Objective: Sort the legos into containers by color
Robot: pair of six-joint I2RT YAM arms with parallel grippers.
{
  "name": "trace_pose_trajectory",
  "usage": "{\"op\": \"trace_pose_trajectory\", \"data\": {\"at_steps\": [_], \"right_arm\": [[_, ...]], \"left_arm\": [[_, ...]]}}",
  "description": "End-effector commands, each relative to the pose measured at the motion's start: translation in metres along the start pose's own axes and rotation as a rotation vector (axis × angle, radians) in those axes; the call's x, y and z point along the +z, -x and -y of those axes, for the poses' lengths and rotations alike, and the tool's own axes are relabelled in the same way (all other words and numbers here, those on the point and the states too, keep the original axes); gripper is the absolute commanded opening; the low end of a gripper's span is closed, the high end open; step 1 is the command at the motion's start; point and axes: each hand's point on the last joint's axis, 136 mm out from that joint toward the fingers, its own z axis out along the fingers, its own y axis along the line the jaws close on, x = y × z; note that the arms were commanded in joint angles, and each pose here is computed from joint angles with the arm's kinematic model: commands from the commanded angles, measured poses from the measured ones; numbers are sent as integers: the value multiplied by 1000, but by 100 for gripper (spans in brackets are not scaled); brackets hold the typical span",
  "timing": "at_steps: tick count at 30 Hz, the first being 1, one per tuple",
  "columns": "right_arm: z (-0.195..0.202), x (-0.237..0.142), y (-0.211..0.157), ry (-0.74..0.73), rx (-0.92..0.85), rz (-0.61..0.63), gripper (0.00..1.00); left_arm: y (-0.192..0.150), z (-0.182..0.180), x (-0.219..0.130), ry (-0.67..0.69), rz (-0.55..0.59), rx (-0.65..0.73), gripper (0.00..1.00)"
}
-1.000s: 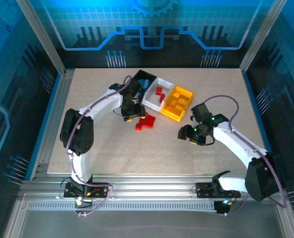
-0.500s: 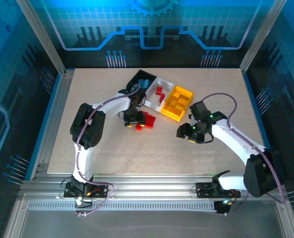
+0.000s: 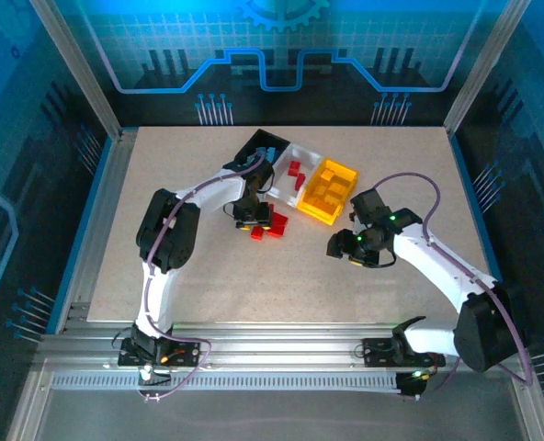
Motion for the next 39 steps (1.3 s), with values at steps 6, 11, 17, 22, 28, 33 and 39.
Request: {"op": "trace_pose_trajectory", "data": {"at_steps": [6,11,17,22,28,33,39], "right_arm": [[0,-2,-7,-7,6,8,64],[-2,-3,-7,-2,3,18,64],[-2,-2,-8,-7,-2,13,64],[-3,-1,-9,-12,-9,12,64],[-3,-2,-9,-11,-11,19,64],[-6,-5,-8,3,-18,32,64],[-1,0,-15,7,-30,13,65]], "left_arm": [[-41,-13,20,71,-70,10,58],[-43,-17,18,83,-65,10,57],[-36,-14,21,83,-56,29,50],[-28,-7,21,66,-53,23,36],[-37,-4,5,24,-49,-45,35],[-37,21,-33,-151,0,-181,35],[5,54,-74,-320,57,-271,34]]}}
